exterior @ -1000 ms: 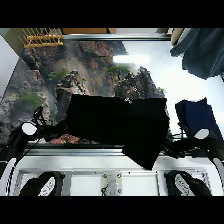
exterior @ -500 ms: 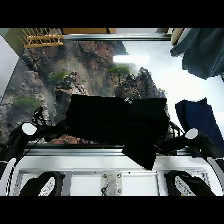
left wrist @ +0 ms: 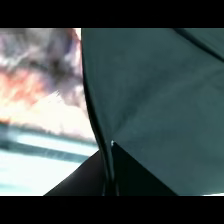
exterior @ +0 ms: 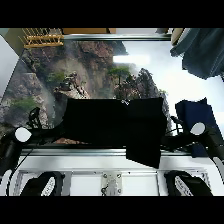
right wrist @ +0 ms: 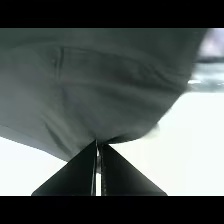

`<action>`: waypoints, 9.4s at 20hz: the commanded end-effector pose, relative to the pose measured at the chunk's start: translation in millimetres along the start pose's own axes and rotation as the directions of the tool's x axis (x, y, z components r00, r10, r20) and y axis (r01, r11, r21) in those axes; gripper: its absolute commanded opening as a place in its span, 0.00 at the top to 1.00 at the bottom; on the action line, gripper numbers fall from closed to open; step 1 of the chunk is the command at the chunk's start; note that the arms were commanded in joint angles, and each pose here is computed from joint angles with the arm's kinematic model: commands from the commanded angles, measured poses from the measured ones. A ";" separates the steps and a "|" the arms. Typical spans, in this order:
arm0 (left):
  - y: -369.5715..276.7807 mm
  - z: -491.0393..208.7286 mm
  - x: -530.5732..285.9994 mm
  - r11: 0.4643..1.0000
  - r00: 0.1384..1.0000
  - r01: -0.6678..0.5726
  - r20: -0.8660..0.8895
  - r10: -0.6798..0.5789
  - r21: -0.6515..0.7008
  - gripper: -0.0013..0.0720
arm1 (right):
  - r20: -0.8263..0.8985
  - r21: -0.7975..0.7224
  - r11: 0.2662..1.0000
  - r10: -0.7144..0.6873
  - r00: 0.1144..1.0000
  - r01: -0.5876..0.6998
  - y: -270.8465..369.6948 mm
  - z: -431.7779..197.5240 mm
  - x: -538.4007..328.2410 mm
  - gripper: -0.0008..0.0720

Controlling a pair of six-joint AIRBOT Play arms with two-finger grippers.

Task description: Fold the clothes and pants, and hang the long-sleeved shirts on hangers.

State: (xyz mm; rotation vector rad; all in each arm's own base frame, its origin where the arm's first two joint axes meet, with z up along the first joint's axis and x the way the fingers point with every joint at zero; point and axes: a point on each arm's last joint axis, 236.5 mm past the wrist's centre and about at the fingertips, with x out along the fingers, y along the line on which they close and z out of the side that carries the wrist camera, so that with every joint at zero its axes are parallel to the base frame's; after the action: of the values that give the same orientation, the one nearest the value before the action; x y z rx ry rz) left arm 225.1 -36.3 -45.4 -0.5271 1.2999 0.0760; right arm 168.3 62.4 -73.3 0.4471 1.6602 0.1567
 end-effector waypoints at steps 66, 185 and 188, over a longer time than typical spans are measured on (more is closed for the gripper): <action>-223.8 42.1 93.0 0.923 0.956 0.266 -0.195 -0.217 0.277 0.97 | 0.130 -0.073 0.968 0.248 0.960 -0.240 16.8 202.1 -37.9 0.97; -177.0 129.0 -4.7 0.891 0.979 0.201 -0.049 -0.198 0.408 0.97 | 0.375 0.689 0.718 -0.468 0.800 0.097 -177.4 39.1 -169.1 0.97; -176.9 128.9 -4.6 0.891 0.979 0.201 -0.050 -0.198 0.408 0.97 | 0.367 0.690 0.717 -0.466 0.805 0.101 -176.8 37.1 -167.9 0.96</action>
State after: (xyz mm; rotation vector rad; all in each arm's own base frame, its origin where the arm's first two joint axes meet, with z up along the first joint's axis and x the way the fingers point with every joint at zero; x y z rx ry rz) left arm 400.5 -137.9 38.8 -0.2976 1.2162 -0.3651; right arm 192.3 -168.7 19.3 0.6686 1.1399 -0.7430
